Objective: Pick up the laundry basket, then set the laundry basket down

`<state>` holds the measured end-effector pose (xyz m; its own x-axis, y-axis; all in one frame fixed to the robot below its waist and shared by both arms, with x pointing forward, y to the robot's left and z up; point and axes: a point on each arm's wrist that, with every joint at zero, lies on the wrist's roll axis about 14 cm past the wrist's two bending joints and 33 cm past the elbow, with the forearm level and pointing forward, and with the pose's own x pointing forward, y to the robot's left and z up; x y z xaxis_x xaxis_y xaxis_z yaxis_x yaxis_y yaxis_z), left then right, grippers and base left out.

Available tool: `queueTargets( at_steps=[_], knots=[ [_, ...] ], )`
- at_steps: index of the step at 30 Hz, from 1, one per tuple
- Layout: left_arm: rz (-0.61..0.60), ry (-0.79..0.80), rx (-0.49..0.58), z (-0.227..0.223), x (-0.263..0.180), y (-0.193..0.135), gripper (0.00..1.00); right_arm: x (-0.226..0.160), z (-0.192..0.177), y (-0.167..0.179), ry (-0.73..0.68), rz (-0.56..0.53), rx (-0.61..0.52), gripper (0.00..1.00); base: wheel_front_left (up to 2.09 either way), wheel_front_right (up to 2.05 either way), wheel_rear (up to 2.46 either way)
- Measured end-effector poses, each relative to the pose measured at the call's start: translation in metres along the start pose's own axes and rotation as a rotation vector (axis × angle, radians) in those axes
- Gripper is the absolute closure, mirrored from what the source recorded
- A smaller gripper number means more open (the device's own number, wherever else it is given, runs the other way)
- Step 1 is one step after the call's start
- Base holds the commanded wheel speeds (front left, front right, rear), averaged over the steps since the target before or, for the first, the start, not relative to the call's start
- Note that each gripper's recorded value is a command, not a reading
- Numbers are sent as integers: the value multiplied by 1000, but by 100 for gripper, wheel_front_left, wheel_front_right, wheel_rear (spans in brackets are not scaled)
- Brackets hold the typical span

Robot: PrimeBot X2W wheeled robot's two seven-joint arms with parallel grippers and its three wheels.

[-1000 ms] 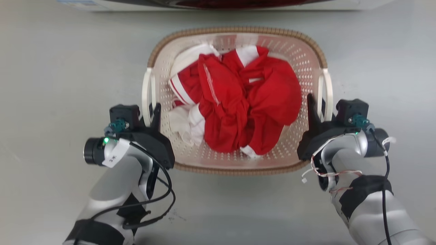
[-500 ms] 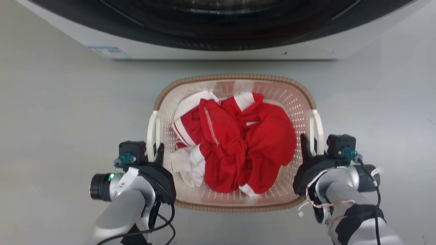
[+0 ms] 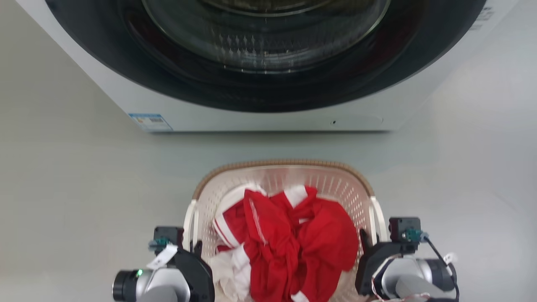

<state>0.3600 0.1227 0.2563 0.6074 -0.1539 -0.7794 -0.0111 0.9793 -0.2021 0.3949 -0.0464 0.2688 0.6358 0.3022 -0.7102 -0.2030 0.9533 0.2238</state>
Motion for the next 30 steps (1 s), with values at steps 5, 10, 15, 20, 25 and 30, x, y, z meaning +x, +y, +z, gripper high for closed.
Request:
queueTargets(
  at_steps=[5,10,15,20,25,30],
  knots=[
    [-11,34,7,-18,-19,-4,100,-23,-18,5,49,-2,15,100,0,0,0],
    [-18,60,14,-34,-38,-7,100,-44,-33,12,84,0,26,100,0,0,0],
    [-18,76,7,-48,-54,-6,100,-63,-44,21,102,13,33,100,0,0,0],
    [-19,88,12,-65,-70,-7,100,-81,-58,28,119,18,35,100,0,0,0],
    [-19,61,17,-64,-79,-7,100,-92,-56,35,98,31,41,100,0,0,0],
    [-23,37,19,-57,-82,-9,100,-96,-50,36,77,28,43,100,0,0,0]
  ],
)
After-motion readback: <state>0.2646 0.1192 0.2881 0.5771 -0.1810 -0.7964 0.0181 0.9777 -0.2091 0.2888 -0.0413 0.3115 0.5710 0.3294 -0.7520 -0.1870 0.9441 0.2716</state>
